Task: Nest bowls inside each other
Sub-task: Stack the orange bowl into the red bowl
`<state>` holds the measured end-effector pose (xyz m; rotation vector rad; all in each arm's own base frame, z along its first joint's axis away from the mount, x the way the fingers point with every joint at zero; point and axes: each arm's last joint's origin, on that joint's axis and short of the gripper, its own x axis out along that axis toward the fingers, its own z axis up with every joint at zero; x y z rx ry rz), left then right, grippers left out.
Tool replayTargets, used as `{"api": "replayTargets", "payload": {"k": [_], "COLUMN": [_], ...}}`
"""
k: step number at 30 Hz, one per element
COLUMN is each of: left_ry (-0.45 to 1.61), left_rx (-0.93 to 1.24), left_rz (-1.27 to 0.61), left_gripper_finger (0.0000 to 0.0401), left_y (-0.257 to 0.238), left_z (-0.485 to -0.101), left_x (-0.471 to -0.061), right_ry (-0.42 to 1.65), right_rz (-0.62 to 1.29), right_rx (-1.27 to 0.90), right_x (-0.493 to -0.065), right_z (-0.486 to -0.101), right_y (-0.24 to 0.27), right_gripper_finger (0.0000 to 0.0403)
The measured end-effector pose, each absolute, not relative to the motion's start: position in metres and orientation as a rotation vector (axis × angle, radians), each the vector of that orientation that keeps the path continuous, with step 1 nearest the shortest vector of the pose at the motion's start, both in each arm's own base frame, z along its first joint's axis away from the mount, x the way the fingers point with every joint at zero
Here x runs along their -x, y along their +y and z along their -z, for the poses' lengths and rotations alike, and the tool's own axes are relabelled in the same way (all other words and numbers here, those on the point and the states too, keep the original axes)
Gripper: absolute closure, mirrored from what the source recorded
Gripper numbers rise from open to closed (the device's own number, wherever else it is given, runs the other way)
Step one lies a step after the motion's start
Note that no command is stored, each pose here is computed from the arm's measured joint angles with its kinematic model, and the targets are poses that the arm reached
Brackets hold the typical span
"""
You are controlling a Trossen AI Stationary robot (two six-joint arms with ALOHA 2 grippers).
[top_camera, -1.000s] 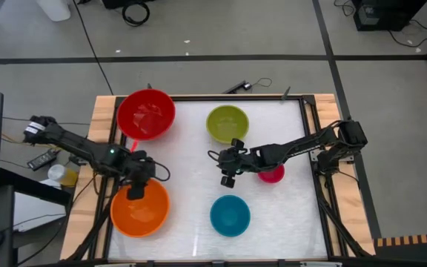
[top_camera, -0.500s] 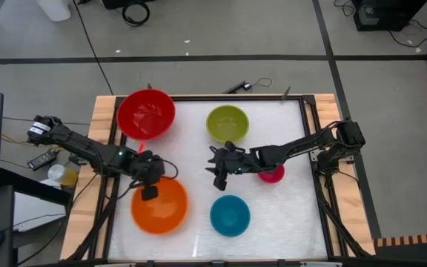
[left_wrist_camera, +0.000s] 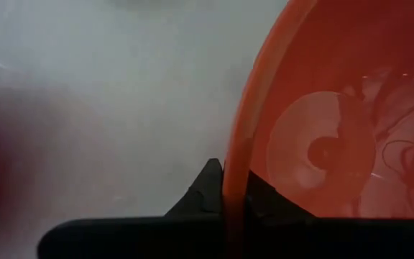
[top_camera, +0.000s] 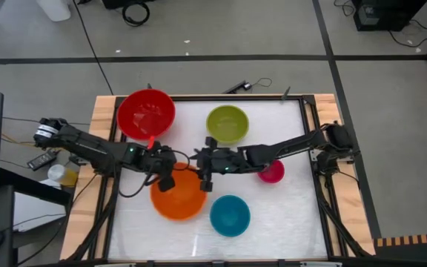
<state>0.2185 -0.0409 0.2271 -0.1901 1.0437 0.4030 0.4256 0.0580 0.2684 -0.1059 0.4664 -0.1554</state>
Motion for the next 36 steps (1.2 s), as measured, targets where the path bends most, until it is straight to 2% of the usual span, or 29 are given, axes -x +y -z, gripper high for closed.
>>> {"api": "replayTargets", "payload": {"k": [6, 10, 12, 14, 16, 19, 25, 29, 36], "left_ry": [0.995, 0.976, 0.973, 0.97, 0.957, 0.954, 0.919, 0.784, 0.525], "left_rx": [0.141, 0.111, 0.104, 0.105, 0.113, 0.122, 0.069, 0.052, 0.041], "left_rz": [-0.42, -0.442, -0.439, -0.439, -0.438, -0.428, -0.368, -0.366, -0.382], "left_gripper_finger": [0.0392, 0.0391, 0.0391, 0.039, 0.0389, 0.0373, 0.0294, 0.0249, 0.0235], "left_y": [-0.04, -0.04, -0.04, -0.04, -0.04, -0.042, -0.047, -0.053, -0.052], "left_z": [-0.234, -0.236, -0.236, -0.236, -0.237, -0.238, -0.263, -0.299, -0.345], "left_x": [-0.224, -0.225, -0.225, -0.226, -0.227, -0.225, -0.209, -0.185, -0.13], "right_ry": [0.625, 0.719, 0.761, 0.787, 0.798, 0.783, 0.732, 0.647, 0.292], "right_rz": [0.245, 0.23, 0.249, 0.253, 0.259, 0.284, 0.275, 0.29, 0.329], "right_rx": [0.185, 0.177, 0.16, 0.157, 0.148, 0.108, 0.081, 0.021, -0.187], "right_x": [-0.447, -0.453, -0.455, -0.456, -0.456, -0.456, -0.459, -0.465, -0.474], "right_z": [-0.229, -0.216, -0.209, -0.207, -0.208, -0.212, -0.225, -0.229, -0.26], "right_y": [0.058, 0.055, 0.052, 0.049, 0.045, 0.039, 0.019, -0.014, -0.08], "right_gripper_finger": [0.0171, 0.0167, 0.018, 0.0208, 0.0256, 0.0351, 0.0357, 0.0357, 0.0357]}}
